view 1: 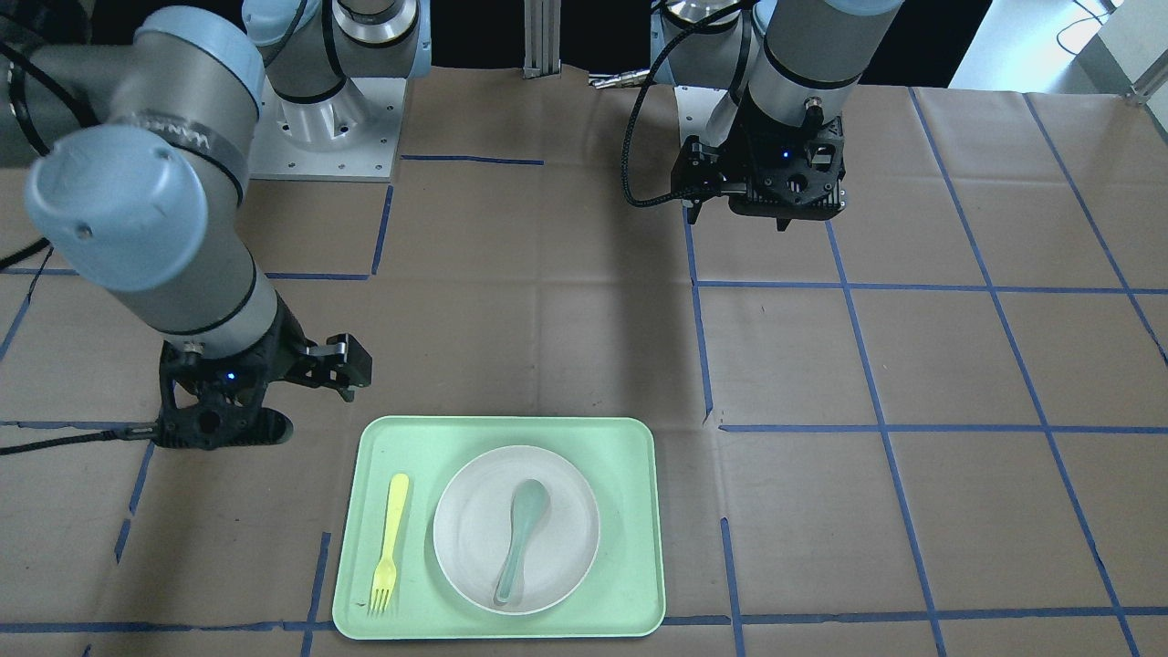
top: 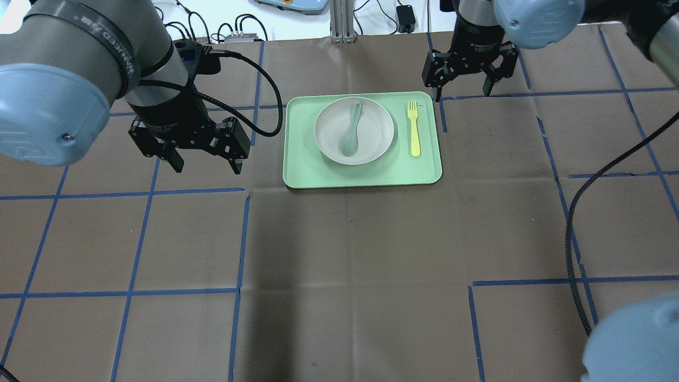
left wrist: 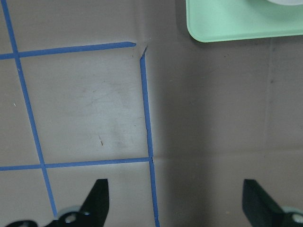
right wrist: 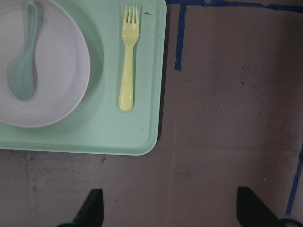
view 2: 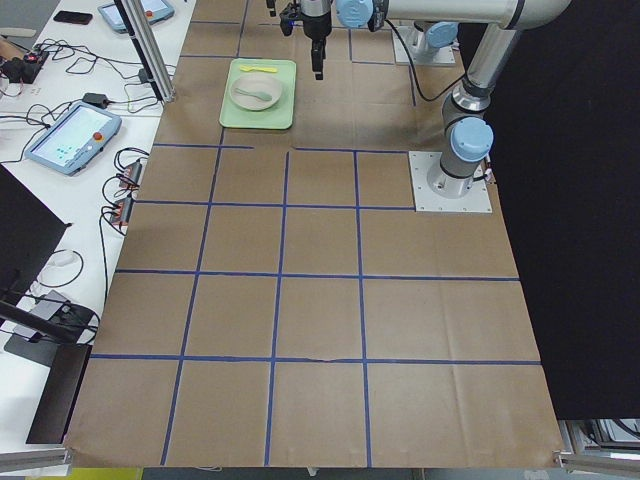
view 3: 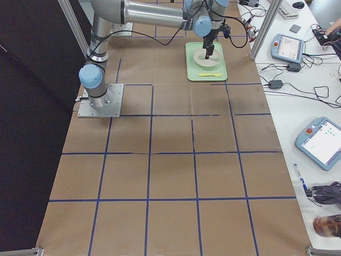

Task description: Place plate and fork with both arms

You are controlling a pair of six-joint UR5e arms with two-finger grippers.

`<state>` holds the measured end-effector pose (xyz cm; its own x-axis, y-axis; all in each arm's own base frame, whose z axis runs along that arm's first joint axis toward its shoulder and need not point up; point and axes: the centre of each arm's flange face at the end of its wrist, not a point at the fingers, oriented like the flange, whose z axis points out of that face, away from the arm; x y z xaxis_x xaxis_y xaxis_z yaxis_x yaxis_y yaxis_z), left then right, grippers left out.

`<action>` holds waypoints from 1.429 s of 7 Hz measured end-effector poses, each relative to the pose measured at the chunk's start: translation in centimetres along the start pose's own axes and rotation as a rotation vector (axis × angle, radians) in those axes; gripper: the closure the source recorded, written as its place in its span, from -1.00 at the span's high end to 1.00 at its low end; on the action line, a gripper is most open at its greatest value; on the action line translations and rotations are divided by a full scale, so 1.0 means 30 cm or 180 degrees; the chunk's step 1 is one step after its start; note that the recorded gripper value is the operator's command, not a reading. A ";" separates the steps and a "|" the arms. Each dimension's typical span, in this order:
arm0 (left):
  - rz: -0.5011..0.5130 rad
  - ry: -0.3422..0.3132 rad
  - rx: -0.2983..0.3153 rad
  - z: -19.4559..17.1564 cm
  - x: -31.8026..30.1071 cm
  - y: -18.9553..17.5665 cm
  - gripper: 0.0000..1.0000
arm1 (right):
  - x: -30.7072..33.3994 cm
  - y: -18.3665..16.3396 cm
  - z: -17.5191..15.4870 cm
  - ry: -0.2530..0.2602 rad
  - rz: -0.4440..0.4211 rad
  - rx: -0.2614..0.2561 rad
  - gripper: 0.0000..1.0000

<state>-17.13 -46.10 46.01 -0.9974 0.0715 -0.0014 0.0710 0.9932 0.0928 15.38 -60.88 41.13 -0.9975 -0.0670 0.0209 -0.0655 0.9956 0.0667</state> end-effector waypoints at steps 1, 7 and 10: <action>0.0001 0.0000 0.0000 0.000 0.000 0.000 0.99 | 0.016 0.092 -0.036 -0.0003 0.0005 0.0008 1.00; 0.0000 0.0000 -0.0003 0.000 0.000 0.000 0.99 | 0.041 0.493 -0.175 -0.0033 0.0118 0.0224 1.00; 0.0001 0.0000 -0.0005 0.001 0.000 0.000 0.99 | 0.036 0.507 -0.190 -0.0035 0.0111 0.0225 1.00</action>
<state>-17.12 -46.09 45.99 -0.9974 0.0718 -0.0014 0.0713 0.9930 0.0944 13.45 -46.17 47.84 -0.9994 -0.0318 0.0109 -0.0318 0.9995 -0.0045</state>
